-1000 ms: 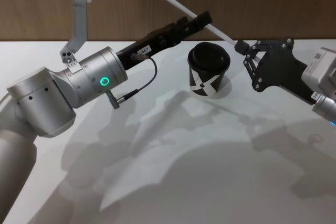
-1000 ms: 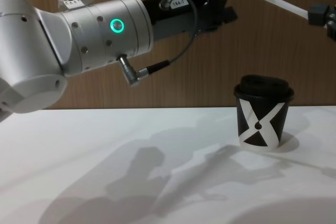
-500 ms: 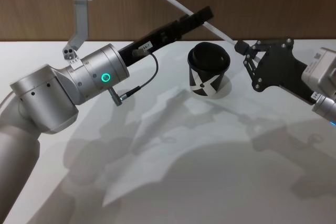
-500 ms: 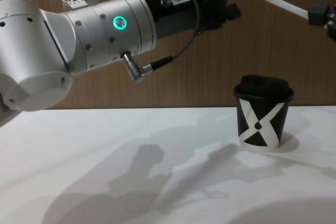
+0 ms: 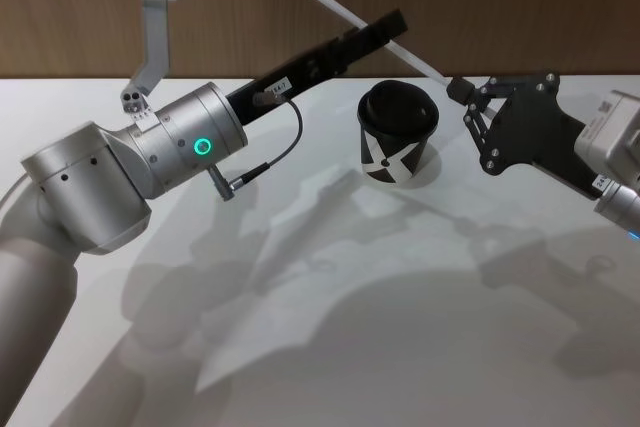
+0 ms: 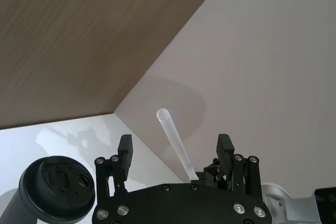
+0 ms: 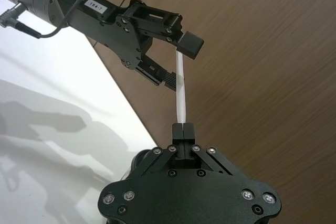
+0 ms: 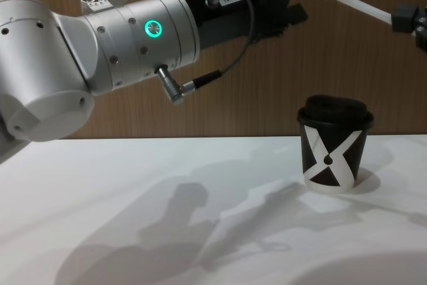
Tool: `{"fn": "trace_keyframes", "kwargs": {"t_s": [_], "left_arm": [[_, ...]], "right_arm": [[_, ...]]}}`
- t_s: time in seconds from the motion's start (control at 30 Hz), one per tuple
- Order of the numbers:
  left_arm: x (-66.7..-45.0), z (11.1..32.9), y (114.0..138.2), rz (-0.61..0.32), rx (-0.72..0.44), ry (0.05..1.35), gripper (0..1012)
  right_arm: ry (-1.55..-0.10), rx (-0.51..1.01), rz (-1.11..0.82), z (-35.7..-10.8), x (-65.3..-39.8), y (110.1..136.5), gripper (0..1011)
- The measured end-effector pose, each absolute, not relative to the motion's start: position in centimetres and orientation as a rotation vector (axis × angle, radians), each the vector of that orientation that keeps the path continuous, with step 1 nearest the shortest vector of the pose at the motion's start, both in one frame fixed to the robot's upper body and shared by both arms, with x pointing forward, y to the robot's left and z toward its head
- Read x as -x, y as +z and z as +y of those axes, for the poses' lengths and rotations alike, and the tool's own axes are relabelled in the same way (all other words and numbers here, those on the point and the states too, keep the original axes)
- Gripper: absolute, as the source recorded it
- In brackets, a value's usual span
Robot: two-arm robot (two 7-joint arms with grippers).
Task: Pick up the straw with one hand, pass it to the other hand, and insert it into the cup.
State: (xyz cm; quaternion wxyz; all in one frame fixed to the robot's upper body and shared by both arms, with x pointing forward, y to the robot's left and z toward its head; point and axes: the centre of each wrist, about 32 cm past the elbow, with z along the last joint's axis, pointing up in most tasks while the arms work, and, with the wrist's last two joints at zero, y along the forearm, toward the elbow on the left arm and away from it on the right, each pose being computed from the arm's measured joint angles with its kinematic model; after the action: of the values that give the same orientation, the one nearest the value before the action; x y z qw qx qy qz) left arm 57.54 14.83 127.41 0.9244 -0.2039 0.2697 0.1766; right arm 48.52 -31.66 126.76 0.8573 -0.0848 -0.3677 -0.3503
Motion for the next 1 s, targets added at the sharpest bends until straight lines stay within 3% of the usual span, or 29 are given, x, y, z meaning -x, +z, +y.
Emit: {"fn": "trace_keyframes", "kwargs": {"t_s": [1.0], "left_arm": [[-57.5, 14.17, 127.69, 0.535, 0.437, 0.384, 1003]], "right_arm": [[-0.736, 0.178, -0.772, -31.66, -48.51, 126.76, 0]]}}
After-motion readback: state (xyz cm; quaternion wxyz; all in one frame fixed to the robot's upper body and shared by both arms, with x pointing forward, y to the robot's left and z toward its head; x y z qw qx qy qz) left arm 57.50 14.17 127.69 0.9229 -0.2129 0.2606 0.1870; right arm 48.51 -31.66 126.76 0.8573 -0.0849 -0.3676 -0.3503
